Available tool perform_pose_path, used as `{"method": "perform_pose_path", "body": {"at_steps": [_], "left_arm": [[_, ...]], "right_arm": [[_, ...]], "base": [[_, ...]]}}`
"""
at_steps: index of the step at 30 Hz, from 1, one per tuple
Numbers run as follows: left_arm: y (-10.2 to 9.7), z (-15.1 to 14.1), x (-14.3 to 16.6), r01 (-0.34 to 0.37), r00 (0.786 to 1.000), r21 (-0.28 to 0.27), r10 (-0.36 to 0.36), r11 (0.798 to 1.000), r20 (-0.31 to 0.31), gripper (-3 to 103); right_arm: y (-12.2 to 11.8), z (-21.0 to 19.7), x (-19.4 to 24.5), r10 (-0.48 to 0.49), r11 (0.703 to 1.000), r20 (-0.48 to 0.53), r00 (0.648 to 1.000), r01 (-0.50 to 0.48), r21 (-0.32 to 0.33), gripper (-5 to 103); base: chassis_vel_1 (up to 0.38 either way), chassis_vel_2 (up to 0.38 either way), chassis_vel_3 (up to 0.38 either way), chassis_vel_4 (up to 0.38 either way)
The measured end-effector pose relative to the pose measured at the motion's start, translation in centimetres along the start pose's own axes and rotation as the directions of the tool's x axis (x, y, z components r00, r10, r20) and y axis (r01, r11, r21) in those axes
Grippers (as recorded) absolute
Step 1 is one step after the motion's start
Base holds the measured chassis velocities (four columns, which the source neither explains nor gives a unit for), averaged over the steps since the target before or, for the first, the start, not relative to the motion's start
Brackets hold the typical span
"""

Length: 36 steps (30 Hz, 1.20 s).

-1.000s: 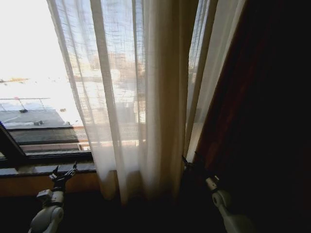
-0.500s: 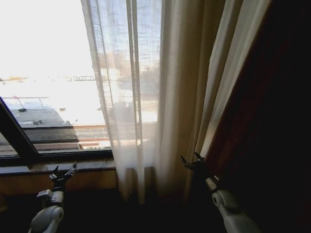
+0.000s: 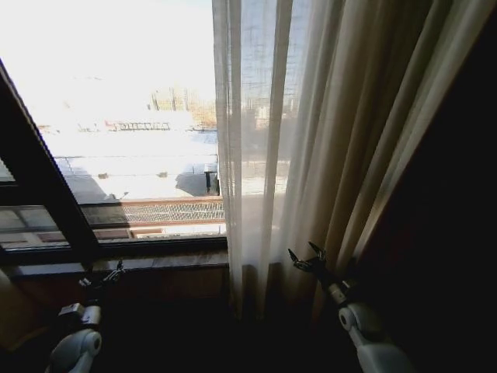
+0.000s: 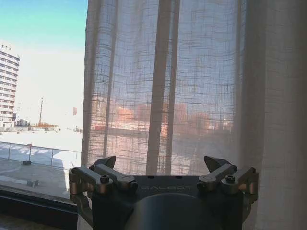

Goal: Open the curtains by pulling them apart, changing their state from closed to fully open.

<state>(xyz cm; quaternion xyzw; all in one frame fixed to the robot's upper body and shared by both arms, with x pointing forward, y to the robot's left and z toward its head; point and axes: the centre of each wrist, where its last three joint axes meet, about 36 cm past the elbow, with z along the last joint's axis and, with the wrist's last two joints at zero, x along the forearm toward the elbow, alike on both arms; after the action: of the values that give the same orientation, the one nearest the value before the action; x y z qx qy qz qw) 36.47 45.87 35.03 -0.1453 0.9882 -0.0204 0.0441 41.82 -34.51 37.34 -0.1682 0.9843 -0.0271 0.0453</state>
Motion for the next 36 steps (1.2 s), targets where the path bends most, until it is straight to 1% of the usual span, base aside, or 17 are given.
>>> {"method": "perform_pose_path", "body": {"at_steps": [10,16,20,24,33,36], "left_arm": [[0.0,0.0,0.0,0.000,1.000,0.000,0.000,1.000,0.000,100],[0.0,0.0,0.0,0.000,1.000,0.000,0.000,1.000,0.000,100],[0.0,0.0,0.0,0.001,1.000,0.000,-0.001,1.000,0.000,100],[0.0,0.0,0.0,0.000,1.000,0.000,0.000,1.000,0.000,100],[0.0,0.0,0.0,0.000,1.000,0.000,0.000,1.000,0.000,100],[0.0,0.0,0.0,0.000,1.000,0.000,0.000,1.000,0.000,100]], "right_arm": [[0.3,0.3,-0.3,-0.005,1.000,0.009,1.000,0.006,-0.018,100],[0.5,0.3,-0.8,0.000,1.000,0.027,1.000,0.001,-0.025,100],[0.4,0.5,-0.9,-0.010,1.000,0.027,1.000,0.011,-0.021,100],[-0.2,1.0,-0.8,-0.065,0.998,0.017,0.998,0.065,-0.003,100],[0.1,1.5,-1.5,-0.072,0.997,0.023,0.997,0.072,-0.018,100],[0.3,1.5,-1.8,-0.057,0.998,0.032,0.998,0.058,-0.017,100]], "base": [[0.373,0.328,-0.376,-0.325],[0.269,0.227,-0.255,-0.229],[0.063,0.063,-0.058,-0.074],[-0.019,-0.010,0.010,0.014],[-0.044,-0.013,0.030,0.011],[-0.053,0.100,0.042,-0.106]]}}
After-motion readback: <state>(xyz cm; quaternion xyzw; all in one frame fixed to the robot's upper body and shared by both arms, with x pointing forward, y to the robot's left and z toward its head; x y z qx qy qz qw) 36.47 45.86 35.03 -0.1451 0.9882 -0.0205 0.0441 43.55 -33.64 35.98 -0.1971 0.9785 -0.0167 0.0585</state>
